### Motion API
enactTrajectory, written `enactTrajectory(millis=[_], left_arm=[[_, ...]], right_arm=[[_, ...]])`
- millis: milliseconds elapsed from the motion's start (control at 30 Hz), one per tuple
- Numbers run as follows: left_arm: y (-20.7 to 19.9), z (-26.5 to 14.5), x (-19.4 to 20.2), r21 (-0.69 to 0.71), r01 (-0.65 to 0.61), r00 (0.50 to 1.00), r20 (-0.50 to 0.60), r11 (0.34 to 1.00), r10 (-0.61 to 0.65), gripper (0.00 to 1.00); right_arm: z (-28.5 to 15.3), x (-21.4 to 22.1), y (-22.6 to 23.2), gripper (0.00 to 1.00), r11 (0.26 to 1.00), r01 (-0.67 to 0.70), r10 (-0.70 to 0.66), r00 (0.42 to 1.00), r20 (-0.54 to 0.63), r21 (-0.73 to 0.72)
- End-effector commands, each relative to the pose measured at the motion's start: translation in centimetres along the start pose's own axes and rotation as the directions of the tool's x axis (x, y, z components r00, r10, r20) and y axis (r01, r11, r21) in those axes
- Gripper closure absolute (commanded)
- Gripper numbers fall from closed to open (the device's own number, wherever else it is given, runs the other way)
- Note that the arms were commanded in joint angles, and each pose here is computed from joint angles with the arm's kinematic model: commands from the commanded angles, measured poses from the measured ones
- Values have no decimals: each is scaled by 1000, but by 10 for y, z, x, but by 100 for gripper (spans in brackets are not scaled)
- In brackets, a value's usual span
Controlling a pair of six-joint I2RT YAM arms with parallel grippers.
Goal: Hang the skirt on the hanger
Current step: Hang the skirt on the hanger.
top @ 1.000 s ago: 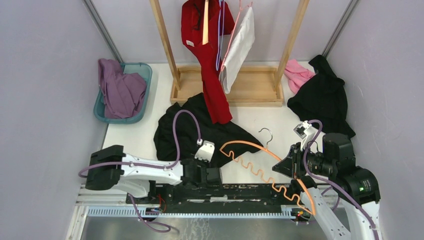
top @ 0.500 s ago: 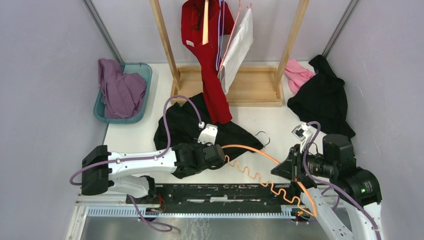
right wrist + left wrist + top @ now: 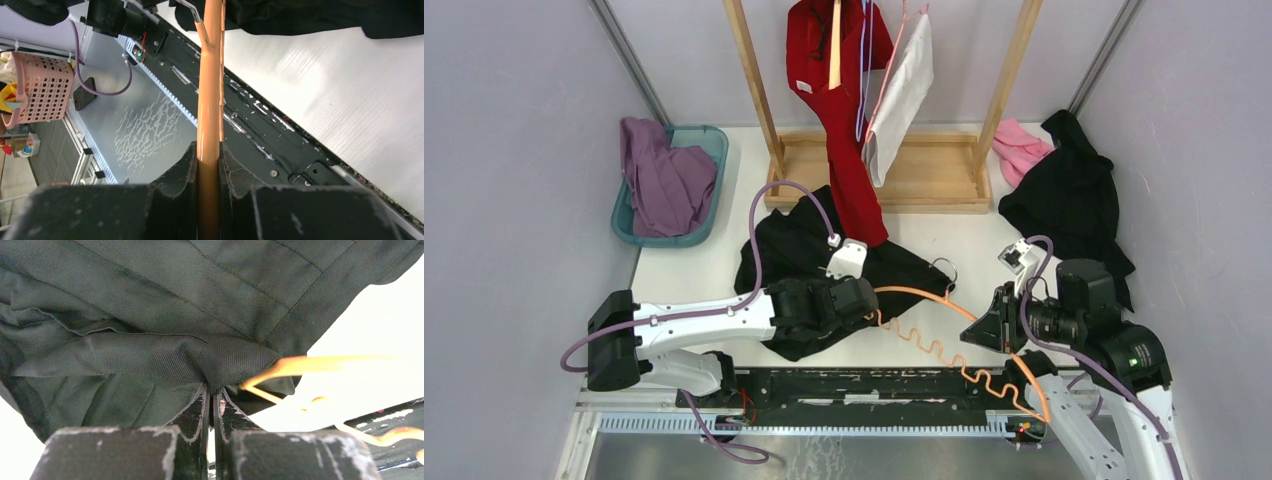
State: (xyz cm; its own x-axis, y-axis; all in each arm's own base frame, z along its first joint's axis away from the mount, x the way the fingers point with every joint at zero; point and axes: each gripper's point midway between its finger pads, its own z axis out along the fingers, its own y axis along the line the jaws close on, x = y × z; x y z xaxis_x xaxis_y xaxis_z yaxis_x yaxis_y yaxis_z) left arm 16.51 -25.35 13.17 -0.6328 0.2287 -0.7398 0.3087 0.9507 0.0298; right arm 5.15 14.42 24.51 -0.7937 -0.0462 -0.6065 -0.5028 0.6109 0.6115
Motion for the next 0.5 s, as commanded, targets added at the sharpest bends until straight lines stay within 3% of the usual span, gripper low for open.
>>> enactTrajectory(millis=[0, 467], left_arm=[[-11, -10, -27, 53, 8, 999, 50, 999, -10, 97], [-27, -22, -68, 101, -20, 996, 94, 995, 11, 97]], right_arm=[[10, -27, -4, 98, 997, 73, -73, 995, 73, -4], [34, -63, -2, 98, 991, 113, -104, 987, 121, -75]])
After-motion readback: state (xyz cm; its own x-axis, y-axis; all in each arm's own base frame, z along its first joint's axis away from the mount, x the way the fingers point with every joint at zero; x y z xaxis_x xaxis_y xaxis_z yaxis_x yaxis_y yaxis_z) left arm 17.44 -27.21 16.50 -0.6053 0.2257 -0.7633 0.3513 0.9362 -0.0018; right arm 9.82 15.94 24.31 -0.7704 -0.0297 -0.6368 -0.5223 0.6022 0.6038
